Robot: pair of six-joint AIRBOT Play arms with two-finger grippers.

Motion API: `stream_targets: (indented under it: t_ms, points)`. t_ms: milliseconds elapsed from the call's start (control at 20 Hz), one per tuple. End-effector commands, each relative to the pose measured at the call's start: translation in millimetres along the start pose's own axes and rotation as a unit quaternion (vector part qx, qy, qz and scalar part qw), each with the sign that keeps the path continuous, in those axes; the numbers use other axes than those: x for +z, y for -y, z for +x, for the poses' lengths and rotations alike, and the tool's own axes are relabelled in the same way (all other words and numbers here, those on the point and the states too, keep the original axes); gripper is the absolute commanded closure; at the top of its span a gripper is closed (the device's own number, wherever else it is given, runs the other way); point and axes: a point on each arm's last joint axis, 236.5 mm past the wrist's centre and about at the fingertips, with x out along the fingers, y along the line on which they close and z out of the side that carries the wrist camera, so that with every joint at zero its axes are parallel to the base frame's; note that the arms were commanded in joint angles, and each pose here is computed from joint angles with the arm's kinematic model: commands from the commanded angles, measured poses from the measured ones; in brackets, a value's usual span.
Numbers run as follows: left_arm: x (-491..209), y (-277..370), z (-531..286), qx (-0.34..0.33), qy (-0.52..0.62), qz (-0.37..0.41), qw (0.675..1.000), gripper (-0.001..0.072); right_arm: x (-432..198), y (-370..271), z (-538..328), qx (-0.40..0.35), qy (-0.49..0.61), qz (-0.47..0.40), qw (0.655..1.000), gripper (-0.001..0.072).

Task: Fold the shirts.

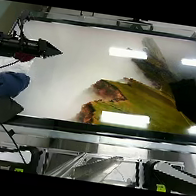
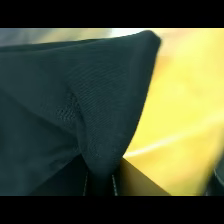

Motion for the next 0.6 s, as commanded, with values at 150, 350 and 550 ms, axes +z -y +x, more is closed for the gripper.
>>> stream_targets:
  t_ms: [150,350,550]
  points:
    - [-6,16,18,-0.013,-0.017,0.020,1.000,0.0704,-32,80,15,-0.041,0.017,0.058,0.997,0.0678]
    - [-7,16,17,-0.013,-0.017,0.020,1.000,0.0704,-53,81,-11,-0.057,-0.043,-0.017,0.997,0.0016]
    - [-11,20,17,-0.020,-0.027,0.020,0.999,0.0705,-48,50,-72,-0.027,-0.050,-0.024,0.998,0.0016]
